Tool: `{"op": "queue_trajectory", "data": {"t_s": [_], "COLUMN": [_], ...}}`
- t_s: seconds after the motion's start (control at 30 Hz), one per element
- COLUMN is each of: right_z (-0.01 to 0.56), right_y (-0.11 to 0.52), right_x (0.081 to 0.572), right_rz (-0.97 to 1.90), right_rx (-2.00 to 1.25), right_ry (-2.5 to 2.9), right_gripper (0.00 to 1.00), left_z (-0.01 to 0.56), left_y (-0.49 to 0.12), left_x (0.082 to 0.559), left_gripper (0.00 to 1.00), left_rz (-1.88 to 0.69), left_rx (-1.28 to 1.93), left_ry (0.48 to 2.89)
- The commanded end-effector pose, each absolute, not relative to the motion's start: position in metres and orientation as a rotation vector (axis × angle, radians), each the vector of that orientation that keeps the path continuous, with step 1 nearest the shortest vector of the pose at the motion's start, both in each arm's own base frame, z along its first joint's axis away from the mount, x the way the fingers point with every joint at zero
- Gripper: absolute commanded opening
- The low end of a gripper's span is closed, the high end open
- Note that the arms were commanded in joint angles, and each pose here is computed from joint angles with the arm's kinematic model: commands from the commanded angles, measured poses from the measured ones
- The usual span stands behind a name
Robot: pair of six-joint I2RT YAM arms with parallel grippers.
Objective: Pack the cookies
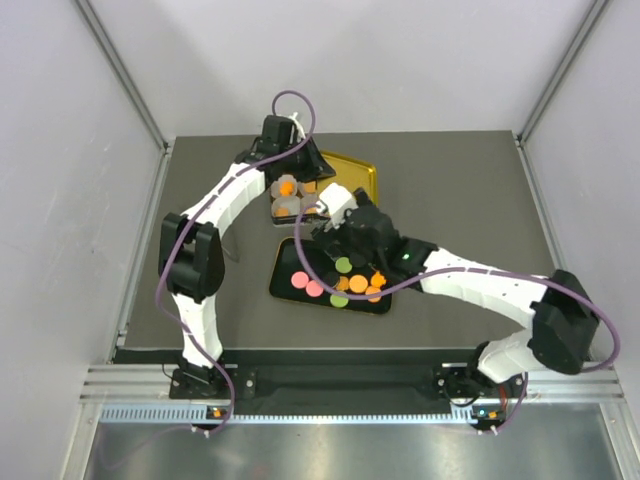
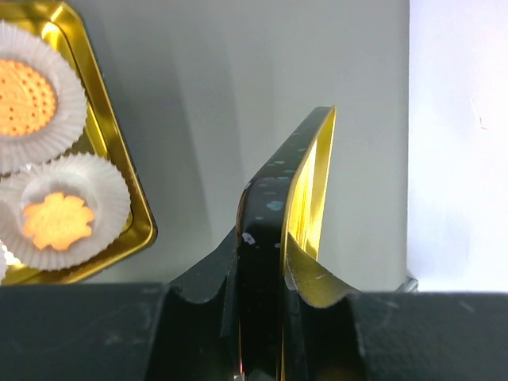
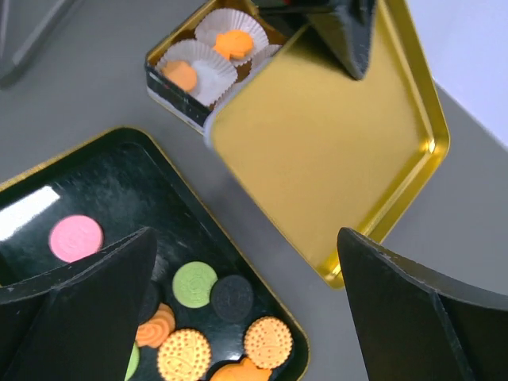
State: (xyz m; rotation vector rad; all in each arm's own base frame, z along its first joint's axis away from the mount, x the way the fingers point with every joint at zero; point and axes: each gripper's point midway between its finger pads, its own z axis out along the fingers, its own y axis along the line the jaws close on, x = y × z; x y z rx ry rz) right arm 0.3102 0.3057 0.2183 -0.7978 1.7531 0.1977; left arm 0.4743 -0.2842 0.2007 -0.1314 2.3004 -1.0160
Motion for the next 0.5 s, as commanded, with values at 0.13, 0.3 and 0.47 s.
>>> {"op": "queue_trajectory", "data": {"t_s": [0.13,0.3,0.47], "right_z": [0.200,0.194,0.192], "right_y": [0.311,0.300,0.298], "right_x": [0.331,0.345,0.351], "right_rz": [-0.135,-0.290,-0.340], "right_rx": [-0.876,-0.841,-0.810], "right_ry": [1.657,1.634,1.608], "right_gripper": [0.97,0.97,0.98], "left_z": [0.242,0.242,0.244], "left_y": [-0.278,-0.273,-0.271], "left_x": [0.456,0.443,0.431], "left_gripper": [0.00,0.00,0.00], "left_rz": [-1.108,-1.121,-1.142], "left_rx": [-0.133,-0.127,-0.116], "left_ry": [2.243,2.255,2.264]}}
